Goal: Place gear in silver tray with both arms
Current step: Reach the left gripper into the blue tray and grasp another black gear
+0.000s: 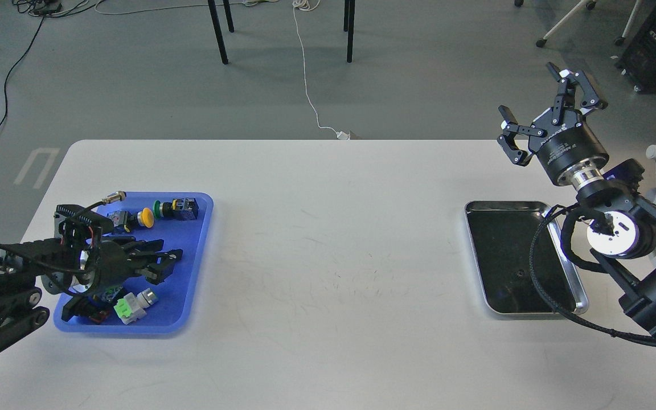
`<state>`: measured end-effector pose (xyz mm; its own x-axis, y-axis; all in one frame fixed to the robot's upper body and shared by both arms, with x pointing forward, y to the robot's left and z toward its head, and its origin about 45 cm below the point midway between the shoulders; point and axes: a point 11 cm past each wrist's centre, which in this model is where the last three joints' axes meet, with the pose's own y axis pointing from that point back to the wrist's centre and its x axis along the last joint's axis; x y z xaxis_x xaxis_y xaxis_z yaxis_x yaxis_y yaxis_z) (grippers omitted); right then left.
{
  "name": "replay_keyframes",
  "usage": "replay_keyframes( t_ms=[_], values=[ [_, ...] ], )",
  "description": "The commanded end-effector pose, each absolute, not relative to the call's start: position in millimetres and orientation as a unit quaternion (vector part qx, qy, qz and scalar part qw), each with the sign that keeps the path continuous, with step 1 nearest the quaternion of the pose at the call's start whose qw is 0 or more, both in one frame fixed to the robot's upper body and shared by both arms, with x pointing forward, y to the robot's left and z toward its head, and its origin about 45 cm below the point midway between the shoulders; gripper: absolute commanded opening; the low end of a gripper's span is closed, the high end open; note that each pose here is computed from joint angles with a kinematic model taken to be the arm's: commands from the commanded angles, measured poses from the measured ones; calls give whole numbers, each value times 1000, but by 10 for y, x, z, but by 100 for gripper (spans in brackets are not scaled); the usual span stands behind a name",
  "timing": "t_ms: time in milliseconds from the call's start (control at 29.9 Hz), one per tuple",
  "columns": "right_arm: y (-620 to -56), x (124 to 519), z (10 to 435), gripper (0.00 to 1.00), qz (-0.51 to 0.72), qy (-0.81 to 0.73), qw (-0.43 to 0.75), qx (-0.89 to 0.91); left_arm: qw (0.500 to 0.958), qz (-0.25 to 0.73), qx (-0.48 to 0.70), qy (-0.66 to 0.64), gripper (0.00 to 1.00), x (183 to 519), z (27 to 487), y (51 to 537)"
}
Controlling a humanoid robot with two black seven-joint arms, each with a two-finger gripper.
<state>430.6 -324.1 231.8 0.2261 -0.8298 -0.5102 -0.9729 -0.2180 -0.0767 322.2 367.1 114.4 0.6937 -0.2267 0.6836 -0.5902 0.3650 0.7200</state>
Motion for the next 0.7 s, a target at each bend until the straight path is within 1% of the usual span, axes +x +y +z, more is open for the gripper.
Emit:
replay_keyframes(
  t_ms=[0,134,234,401,568,669],
  values=[
    [-3254,4304,2318,96,183,595,193,-758,737,123,552,-370,43,3205,1126,3684],
    [-3261,4303,2321,96,182,596,194,-758,737,121,553,-370,31,3198,1121,3694],
    [-3269,4303,2323,96,182,597,193,-758,737,114,555,-368,24,3167,1093,3697],
    [-3278,4304,2328,96,181,597,193,-757,737,111,555,-369,16,3164,1089,3692],
    [-3292,4304,2332,96,180,599,192,-757,732,122,551,-382,14,3266,1200,3687],
    [-3297,4299,2348,96,179,597,193,-758,720,133,540,-414,14,3507,1473,3605]
  ],
)
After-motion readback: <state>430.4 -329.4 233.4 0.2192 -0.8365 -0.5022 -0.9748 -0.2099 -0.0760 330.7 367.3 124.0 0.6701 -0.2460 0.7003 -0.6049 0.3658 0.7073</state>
